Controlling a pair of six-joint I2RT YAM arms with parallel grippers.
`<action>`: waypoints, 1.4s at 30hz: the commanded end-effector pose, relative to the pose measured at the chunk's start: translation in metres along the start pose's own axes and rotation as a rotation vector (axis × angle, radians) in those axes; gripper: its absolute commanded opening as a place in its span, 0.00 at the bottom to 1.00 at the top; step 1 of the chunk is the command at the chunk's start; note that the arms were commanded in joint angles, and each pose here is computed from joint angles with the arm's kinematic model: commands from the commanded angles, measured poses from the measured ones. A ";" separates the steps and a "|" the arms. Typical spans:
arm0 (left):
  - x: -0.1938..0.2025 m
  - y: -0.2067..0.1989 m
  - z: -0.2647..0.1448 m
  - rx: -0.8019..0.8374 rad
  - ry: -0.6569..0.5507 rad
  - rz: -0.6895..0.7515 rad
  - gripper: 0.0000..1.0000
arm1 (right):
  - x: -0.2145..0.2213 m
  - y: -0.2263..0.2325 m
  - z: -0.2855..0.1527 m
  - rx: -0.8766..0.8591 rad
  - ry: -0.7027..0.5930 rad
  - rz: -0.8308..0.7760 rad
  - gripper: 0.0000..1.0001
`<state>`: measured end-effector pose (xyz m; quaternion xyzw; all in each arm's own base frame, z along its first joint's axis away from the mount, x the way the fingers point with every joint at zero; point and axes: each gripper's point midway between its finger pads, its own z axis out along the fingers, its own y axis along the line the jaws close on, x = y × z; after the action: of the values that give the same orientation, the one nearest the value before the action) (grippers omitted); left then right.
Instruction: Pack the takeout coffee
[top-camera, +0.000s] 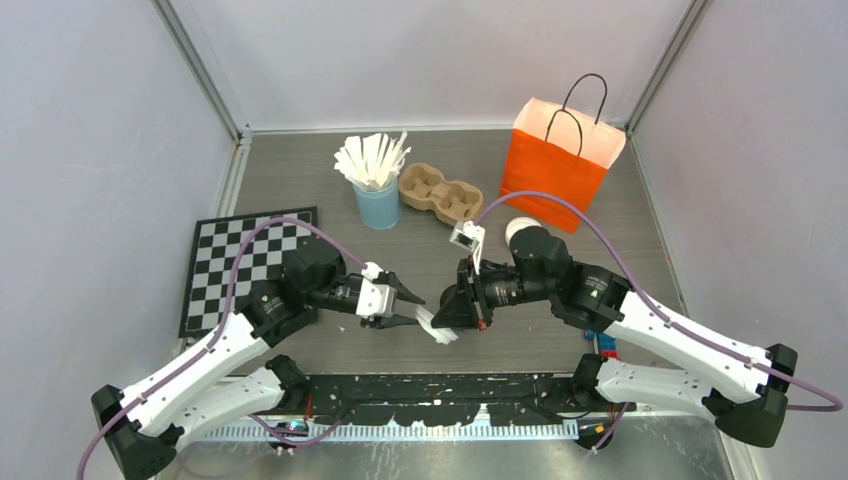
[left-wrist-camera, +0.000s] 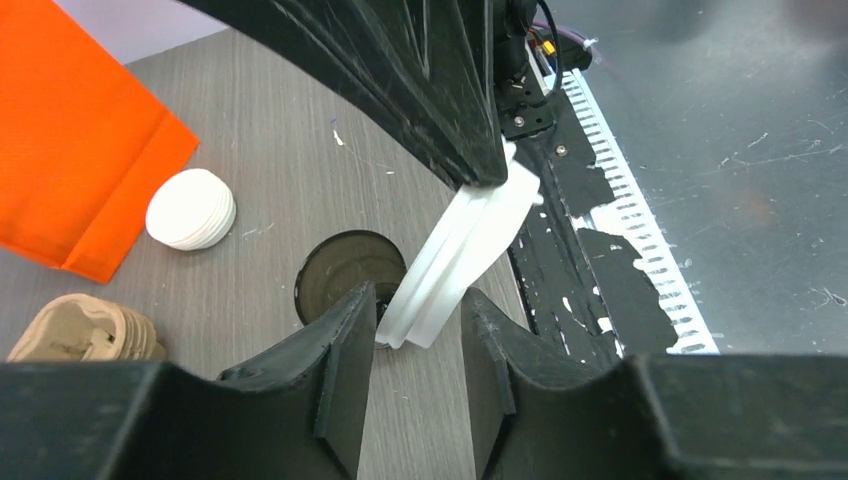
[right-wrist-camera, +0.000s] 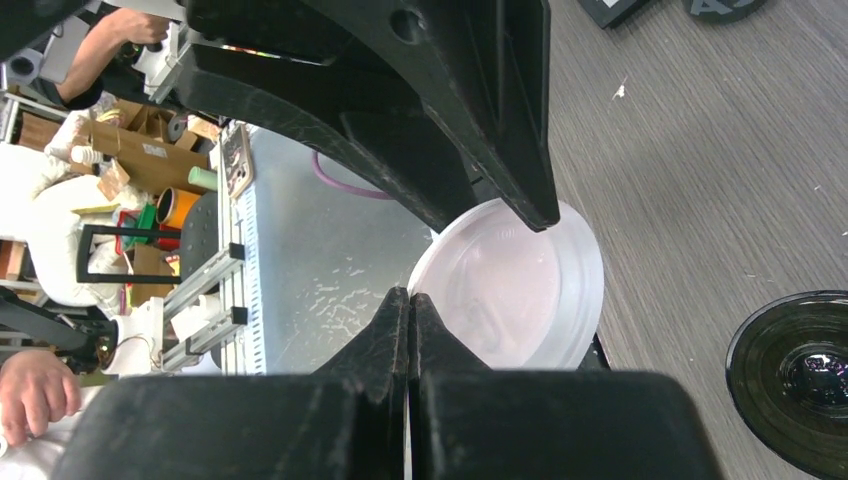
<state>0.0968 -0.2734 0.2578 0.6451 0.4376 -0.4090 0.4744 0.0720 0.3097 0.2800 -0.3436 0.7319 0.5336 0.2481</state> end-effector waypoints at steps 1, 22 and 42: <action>-0.010 0.001 0.002 -0.007 -0.048 0.022 0.36 | -0.008 0.008 -0.007 -0.013 -0.048 -0.048 0.00; -0.004 0.049 -0.001 -0.384 -0.186 -0.422 0.27 | -0.059 -0.051 -0.105 0.510 -0.557 0.009 0.54; 0.047 0.080 0.041 -0.541 -0.045 -1.232 0.28 | -0.008 -0.127 -0.100 0.814 -0.451 0.137 0.68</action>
<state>0.1814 -0.3154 0.2136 0.1728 0.8006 -0.4757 0.3209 0.1671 0.1875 0.2474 -0.0541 0.8200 0.2980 0.4857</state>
